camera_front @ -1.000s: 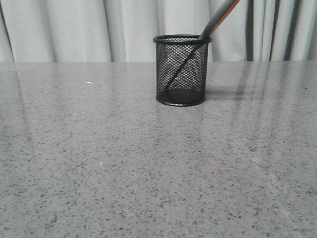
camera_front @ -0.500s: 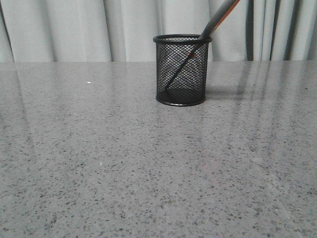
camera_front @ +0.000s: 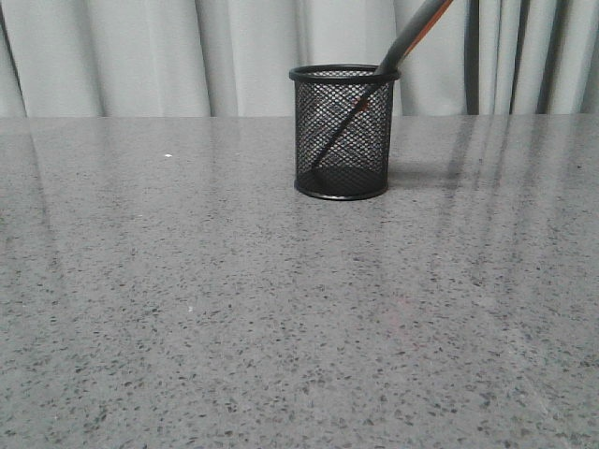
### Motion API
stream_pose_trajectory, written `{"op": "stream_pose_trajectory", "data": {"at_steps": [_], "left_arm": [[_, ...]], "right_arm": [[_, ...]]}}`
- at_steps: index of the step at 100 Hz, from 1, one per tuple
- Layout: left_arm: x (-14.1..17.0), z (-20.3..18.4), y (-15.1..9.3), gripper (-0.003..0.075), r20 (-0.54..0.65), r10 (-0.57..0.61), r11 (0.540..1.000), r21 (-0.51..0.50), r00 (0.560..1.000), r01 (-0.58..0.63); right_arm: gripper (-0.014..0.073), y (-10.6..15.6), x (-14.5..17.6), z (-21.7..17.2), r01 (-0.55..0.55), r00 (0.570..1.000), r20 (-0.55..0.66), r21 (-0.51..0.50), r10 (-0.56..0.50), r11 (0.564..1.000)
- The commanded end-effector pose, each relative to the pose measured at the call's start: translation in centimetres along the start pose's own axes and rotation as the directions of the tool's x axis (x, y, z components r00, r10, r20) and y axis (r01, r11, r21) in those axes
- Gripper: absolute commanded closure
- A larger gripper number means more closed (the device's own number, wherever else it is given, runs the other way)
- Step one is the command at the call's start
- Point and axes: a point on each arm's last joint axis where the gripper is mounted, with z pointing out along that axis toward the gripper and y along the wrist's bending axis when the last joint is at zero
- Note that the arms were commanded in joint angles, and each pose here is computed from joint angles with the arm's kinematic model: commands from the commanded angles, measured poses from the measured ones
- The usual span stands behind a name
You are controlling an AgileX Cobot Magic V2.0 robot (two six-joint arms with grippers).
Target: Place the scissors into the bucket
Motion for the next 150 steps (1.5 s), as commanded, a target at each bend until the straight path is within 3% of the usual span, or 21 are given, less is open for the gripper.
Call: {"op": "stream_pose_trajectory", "data": {"at_steps": [1,35,48,69,82,98,150], "left_arm": [[-1.3,0.0,0.4,0.0741,0.076,-0.027,0.999,-0.04,0.997,0.03],[-1.3,0.0,0.4,0.0741,0.076,-0.023,0.999,-0.04,0.997,0.026],[-0.9,0.1,0.6,0.0741,0.056,0.069,0.996,-0.063,0.996,-0.066],[3.3,0.6,0.9,0.0741,-0.064,-0.074,0.989,-0.136,0.995,0.065],[5.6,0.5,0.8,0.0741,-0.122,-0.048,0.99,-0.137,0.991,0.031],[8.2,0.1,0.6,0.0741,-0.098,-0.045,0.989,-0.142,0.994,0.03],[8.5,0.0,0.6,0.0741,-0.139,-0.06,0.989,-0.139,0.988,0.04]], "right_arm": [[0.066,-0.2,-1.5,0.0,0.003,0.995,0.096,0.03,-0.006,1.0],[0.066,-0.2,-1.5,0.0,0.003,0.995,0.096,0.03,-0.006,1.0],[0.066,-0.2,-1.5,0.0,0.003,0.995,0.096,0.03,-0.006,1.0],[0.066,-0.2,-1.5,0.0,0.003,0.995,0.096,0.03,-0.006,1.0],[0.066,-0.2,-1.5,0.0,0.003,0.995,0.096,0.03,-0.006,1.0],[0.066,-0.2,-1.5,0.0,0.003,0.995,0.096,0.03,-0.006,1.0],[0.066,-0.2,-1.5,0.0,0.003,0.996,0.094,0.029,-0.006,1.0]]}}
